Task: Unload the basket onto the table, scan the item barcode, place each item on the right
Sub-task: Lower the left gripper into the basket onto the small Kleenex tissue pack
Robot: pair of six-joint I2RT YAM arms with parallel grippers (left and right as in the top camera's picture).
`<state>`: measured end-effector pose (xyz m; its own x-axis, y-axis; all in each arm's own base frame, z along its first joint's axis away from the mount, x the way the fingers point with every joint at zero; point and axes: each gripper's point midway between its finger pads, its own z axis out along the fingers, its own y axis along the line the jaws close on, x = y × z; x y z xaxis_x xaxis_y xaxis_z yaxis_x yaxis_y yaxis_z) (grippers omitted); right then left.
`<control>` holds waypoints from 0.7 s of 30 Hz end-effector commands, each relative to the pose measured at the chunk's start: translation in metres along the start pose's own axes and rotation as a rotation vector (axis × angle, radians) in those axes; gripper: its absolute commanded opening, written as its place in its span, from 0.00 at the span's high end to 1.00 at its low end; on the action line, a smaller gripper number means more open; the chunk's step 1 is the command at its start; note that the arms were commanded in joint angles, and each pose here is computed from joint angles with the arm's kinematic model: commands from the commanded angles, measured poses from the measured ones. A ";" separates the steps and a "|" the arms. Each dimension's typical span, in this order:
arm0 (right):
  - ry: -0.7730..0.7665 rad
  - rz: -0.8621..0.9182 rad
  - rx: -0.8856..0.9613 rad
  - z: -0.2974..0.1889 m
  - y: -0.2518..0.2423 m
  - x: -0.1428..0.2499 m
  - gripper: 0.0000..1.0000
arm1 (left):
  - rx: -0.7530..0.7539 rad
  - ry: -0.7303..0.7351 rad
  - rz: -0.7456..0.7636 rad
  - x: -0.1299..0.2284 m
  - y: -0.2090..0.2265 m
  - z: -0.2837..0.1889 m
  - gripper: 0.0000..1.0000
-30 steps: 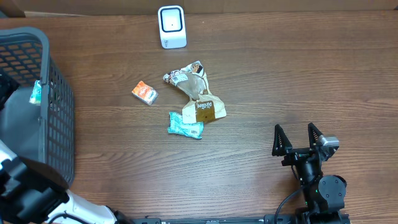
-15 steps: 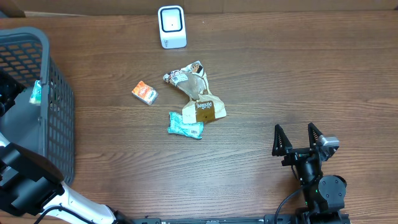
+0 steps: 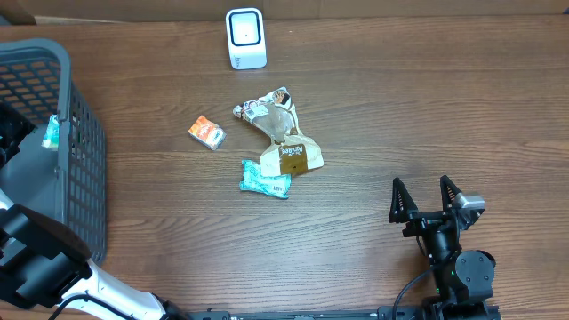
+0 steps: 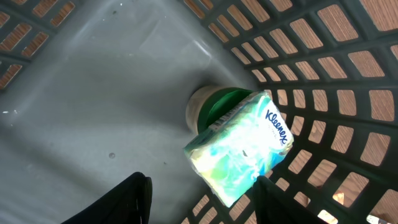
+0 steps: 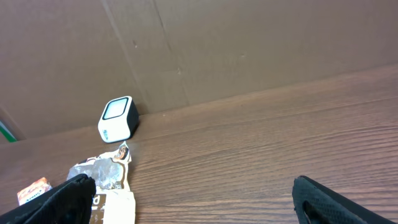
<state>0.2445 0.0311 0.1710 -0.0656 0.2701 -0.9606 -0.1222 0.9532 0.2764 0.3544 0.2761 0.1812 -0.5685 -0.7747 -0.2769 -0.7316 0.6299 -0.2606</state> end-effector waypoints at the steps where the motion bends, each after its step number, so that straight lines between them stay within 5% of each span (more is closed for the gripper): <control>1: -0.007 -0.001 0.004 0.000 -0.002 0.001 0.00 | -0.014 0.001 0.000 0.000 0.003 0.000 0.44; 21: -0.007 -0.001 0.004 0.000 -0.002 0.001 0.00 | 0.073 -0.035 0.083 -0.005 -0.008 0.027 0.28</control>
<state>0.2445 0.0310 0.1709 -0.0662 0.2701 -0.9606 -0.1216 0.9533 0.2764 0.3703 0.2902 0.1756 -0.5561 -0.7508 -0.3564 -0.7092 0.6523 -0.2676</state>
